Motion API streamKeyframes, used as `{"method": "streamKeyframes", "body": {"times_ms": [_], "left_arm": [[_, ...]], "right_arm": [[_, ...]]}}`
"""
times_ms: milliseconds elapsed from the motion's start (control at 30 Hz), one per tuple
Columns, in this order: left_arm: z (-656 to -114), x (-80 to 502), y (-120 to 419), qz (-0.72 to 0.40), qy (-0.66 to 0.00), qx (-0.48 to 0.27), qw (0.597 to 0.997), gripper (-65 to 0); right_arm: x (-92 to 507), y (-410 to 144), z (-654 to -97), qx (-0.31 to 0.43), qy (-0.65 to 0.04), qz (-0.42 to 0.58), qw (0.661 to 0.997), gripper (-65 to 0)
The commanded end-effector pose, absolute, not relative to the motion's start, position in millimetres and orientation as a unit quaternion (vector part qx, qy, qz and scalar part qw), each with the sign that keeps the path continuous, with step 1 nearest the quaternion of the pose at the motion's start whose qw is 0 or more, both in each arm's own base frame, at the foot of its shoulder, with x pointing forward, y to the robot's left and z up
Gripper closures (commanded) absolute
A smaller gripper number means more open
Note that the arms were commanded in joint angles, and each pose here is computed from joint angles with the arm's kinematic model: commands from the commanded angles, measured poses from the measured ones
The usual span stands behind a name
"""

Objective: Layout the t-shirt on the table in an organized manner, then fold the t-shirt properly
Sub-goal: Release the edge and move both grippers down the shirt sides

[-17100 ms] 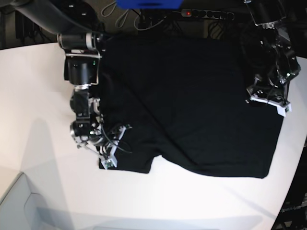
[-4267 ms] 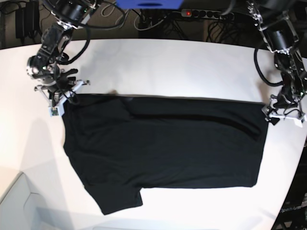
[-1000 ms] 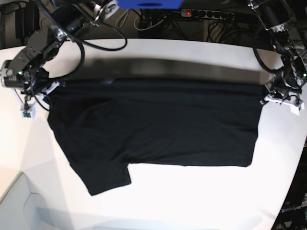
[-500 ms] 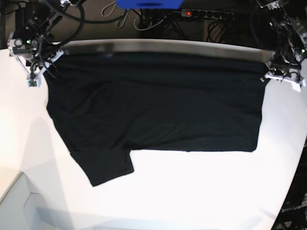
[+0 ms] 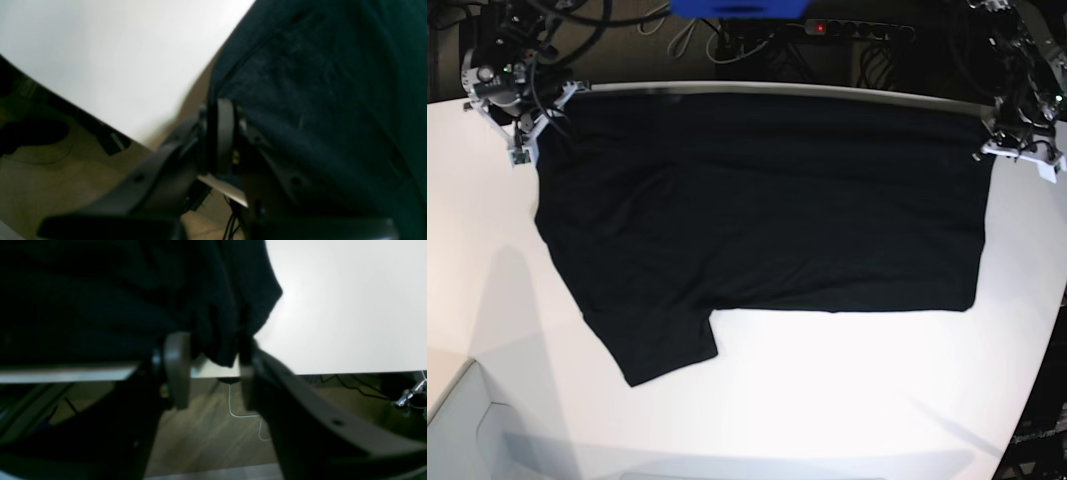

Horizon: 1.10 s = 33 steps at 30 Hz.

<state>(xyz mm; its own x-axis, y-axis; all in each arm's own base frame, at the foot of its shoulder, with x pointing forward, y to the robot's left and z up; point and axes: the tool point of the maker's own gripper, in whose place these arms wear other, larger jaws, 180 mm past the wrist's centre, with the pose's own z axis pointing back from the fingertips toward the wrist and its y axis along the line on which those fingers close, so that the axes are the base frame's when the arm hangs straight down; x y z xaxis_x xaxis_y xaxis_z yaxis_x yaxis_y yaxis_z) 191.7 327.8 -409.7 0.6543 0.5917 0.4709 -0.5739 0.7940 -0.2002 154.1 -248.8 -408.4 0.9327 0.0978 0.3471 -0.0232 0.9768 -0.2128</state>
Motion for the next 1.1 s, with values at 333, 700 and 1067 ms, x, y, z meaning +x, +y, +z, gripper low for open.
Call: {"method": "streamKeyframes", "body": {"times_ms": [333, 700, 1067], "left_arm": [[-402, 184, 335, 0.263, -0.273, -0.002, 0.925, -39.2], [-352, 229, 377, 0.307, -0.367, 0.012, 0.878, -41.6], [-273, 347, 362, 0.281, -0.481, -0.050, 0.829, -41.5]], "right_arm": [[143, -293, -391, -0.148, -0.195, -0.040, 0.969, -31.8], [186, -306, -368, -0.153, -0.257, -0.078, 0.951, -35.0], [381, -239, -356, -0.049, -0.322, 0.105, 0.940, -39.4]]}}
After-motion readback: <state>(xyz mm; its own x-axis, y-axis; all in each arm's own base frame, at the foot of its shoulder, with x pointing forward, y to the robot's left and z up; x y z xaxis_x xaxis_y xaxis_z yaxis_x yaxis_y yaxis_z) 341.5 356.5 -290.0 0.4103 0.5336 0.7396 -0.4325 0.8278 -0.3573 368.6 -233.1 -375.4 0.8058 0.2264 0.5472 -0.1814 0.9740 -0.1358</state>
